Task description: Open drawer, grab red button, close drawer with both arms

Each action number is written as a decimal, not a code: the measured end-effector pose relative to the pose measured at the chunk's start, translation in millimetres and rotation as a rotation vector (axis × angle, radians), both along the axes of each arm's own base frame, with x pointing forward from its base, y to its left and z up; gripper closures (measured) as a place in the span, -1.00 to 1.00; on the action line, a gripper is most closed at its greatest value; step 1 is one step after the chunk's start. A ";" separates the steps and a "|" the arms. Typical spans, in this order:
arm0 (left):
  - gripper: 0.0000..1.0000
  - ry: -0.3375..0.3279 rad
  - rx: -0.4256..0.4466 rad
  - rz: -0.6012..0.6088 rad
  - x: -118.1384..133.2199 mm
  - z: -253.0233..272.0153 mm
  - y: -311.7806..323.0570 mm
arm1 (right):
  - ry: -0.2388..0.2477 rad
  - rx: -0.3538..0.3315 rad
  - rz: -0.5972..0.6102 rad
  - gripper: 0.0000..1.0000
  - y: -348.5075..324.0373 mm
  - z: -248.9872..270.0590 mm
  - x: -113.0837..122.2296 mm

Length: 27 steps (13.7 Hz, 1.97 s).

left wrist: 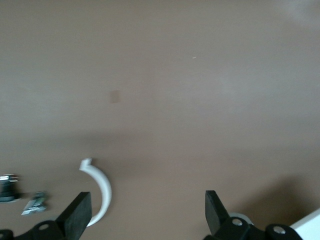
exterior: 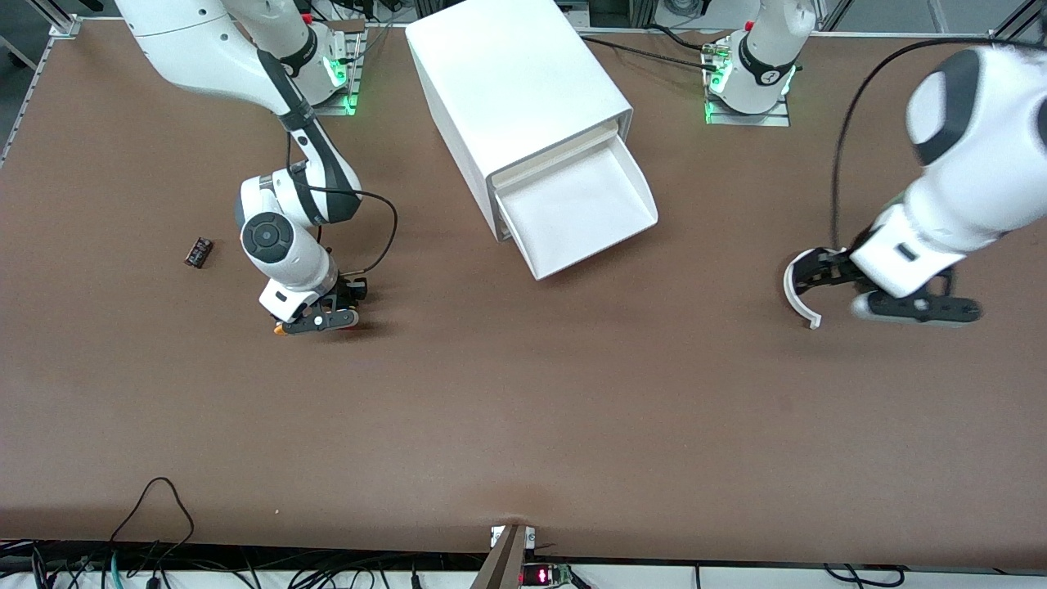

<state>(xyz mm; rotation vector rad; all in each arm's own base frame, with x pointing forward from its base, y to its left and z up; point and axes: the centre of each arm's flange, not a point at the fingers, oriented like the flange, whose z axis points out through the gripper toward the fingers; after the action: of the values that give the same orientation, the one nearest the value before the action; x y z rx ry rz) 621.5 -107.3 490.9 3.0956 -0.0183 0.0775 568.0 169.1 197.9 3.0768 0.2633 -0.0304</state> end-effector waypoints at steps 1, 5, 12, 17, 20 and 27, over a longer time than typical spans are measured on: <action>-1.00 0.008 -0.010 0.046 -4.1 -15.8 -20.6 | -0.007 0.001 -0.015 -0.22 0.4 7.0 1.9; -1.00 0.016 -0.048 0.265 -26.8 -75.6 -101.6 | -0.034 0.003 -0.037 -1.00 2.6 63.8 17.0; -1.00 0.071 -0.086 0.459 -113.5 -190.2 -186.3 | -0.048 -0.011 -0.063 -1.00 5.9 241.2 43.1; -1.00 0.113 -0.077 0.487 -161.5 -196.3 -226.4 | -0.056 -0.015 -0.120 -1.00 -20.1 332.8 46.5; -1.00 0.158 -0.056 0.464 -212.2 -206.8 -263.7 | -0.071 -0.016 -0.257 -1.00 -105.9 342.6 60.5; -1.00 0.179 -0.052 0.395 -256.8 -205.2 -297.4 | -0.032 -0.035 -0.337 -1.00 -194.5 394.2 26.7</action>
<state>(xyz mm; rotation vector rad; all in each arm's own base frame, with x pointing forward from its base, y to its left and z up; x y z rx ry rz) 364.6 -404.6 285.8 2.9920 0.5890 -0.1829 594.7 -25.3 592.1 3.0446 -0.2550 0.0001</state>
